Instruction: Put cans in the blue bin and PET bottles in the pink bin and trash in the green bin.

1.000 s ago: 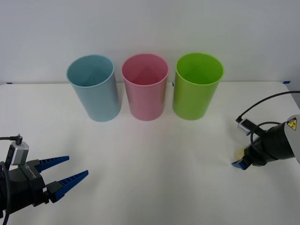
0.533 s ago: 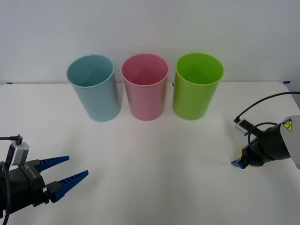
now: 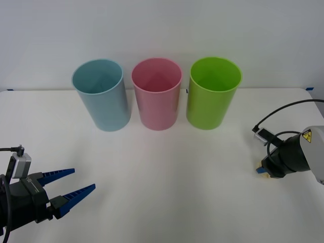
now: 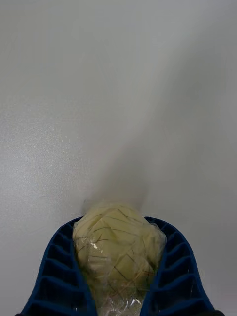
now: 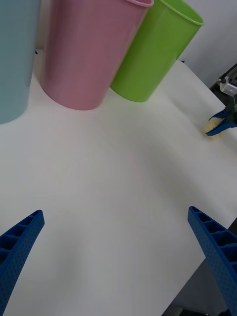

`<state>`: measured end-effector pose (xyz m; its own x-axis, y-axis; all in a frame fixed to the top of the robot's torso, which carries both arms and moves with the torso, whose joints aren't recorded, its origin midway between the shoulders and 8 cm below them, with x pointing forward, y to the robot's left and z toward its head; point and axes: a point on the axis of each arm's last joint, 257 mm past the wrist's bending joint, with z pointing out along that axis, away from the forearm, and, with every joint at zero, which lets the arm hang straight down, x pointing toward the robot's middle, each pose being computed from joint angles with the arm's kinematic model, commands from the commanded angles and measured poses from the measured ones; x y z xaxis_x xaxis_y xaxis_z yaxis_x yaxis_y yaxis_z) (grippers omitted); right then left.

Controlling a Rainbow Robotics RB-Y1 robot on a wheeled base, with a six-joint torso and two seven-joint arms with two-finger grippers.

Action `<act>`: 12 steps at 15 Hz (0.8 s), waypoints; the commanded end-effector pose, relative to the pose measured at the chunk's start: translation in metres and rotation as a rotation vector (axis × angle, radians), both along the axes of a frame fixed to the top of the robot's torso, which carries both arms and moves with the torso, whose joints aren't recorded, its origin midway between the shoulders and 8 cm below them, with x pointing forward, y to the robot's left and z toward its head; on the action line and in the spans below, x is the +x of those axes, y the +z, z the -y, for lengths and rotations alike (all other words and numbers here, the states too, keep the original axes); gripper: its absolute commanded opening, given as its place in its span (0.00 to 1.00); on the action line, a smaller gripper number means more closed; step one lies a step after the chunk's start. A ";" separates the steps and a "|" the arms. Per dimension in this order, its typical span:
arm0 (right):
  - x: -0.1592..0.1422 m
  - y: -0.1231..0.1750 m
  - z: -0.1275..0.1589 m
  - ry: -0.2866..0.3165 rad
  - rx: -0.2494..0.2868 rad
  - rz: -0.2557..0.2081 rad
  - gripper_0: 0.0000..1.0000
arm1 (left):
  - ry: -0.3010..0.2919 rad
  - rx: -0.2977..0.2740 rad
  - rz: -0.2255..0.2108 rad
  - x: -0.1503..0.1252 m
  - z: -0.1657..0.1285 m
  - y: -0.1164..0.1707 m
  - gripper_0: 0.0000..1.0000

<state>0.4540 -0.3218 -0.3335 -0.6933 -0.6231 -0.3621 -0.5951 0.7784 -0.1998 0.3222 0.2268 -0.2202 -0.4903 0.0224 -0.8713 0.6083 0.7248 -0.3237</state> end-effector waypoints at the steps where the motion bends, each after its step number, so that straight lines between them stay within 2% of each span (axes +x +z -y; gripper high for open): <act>1: 0.001 0.001 0.000 0.009 0.000 0.006 0.00 | 0.000 0.000 0.000 0.000 0.000 0.000 1.00; 5: 0.004 0.011 -0.013 0.030 0.043 0.041 0.00 | 0.000 0.000 0.000 0.000 0.000 0.000 1.00; 6: 0.002 0.021 -0.017 0.037 0.065 0.074 0.00 | 0.000 0.000 0.000 0.000 0.000 0.000 1.00; 12: -0.037 0.071 -0.071 0.119 0.354 0.203 0.00 | 0.000 0.000 0.000 0.000 0.000 0.000 1.00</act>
